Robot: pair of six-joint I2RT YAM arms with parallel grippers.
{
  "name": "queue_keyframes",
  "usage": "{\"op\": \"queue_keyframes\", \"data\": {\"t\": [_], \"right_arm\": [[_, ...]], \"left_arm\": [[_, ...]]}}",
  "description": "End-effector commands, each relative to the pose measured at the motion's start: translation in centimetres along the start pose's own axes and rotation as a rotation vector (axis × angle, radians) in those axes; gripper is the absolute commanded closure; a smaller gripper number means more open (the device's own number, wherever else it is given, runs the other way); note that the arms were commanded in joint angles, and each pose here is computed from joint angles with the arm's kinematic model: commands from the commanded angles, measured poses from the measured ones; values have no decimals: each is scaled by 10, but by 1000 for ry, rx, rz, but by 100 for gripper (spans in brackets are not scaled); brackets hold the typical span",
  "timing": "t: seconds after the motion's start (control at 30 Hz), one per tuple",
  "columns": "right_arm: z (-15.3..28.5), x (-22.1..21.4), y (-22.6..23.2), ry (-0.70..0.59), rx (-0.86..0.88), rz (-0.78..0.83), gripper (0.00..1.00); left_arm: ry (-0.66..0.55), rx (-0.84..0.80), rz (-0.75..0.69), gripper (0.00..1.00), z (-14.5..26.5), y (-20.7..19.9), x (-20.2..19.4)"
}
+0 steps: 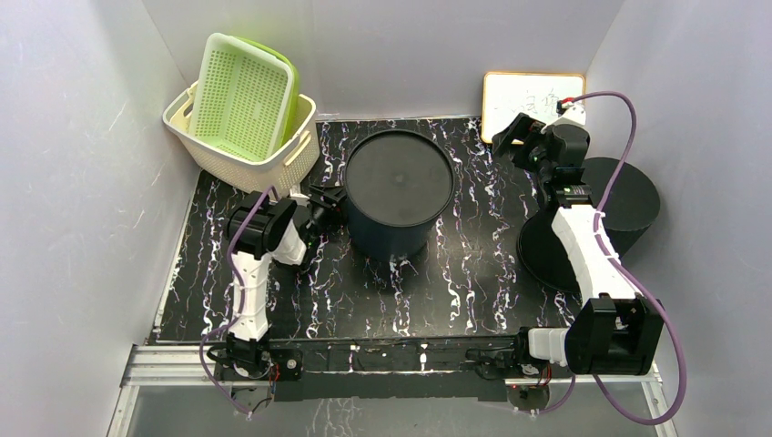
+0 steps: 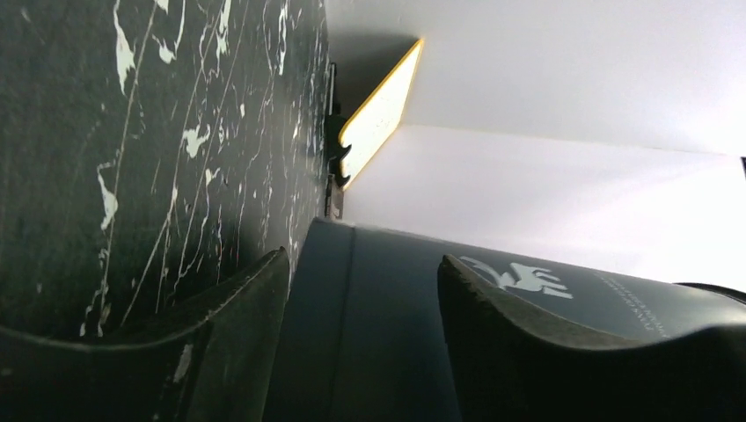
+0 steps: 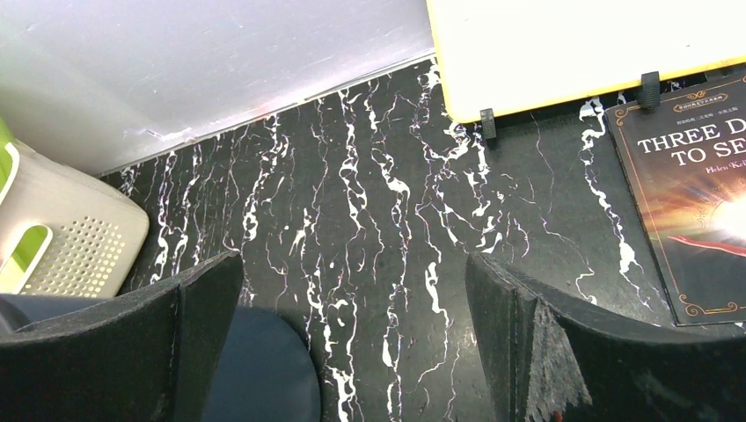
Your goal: Turn the large container upside down
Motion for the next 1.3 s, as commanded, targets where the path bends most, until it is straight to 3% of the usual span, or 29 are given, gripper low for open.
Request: {"op": "queue_keyframes", "data": {"t": [0.0, 0.03, 0.17, 0.53, 0.77, 0.93, 1.1, 1.27], "right_arm": [[0, 16, 7, -65, 36, 5, 2], [0, 16, 7, -64, 38, 4, 2], [0, 14, 7, -58, 38, 3, 2], [1, 16, 13, -53, 64, 4, 2], [-2, 12, 36, 8, 182, 5, 2], [0, 10, 61, 44, 265, 28, 2], [20, 19, 116, 40, 390, 76, 2], [38, 36, 140, 12, 444, 82, 2]], "left_arm": [[76, 64, -9, 29, 34, 39, -22], [79, 64, -17, 22, 35, 38, -22], [83, 79, -35, 12, 43, 41, -23], [123, 121, -113, 5, 74, 42, -35], [205, 211, -159, 5, 111, 56, -54], [296, 201, -222, 5, 94, 53, -74], [427, 205, -336, 4, 67, 47, -122], [518, 216, -401, 4, 55, 51, -157]]}}
Point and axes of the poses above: each gripper's point midway between its finger pads, its own z axis back along the fingers, its own y axis along the line the jaws close on, x = y × z, the point moved 1 cm from there along z, back along the fingers, and after that the axes turned 3 degrees about -z, right-handed, at the moved point
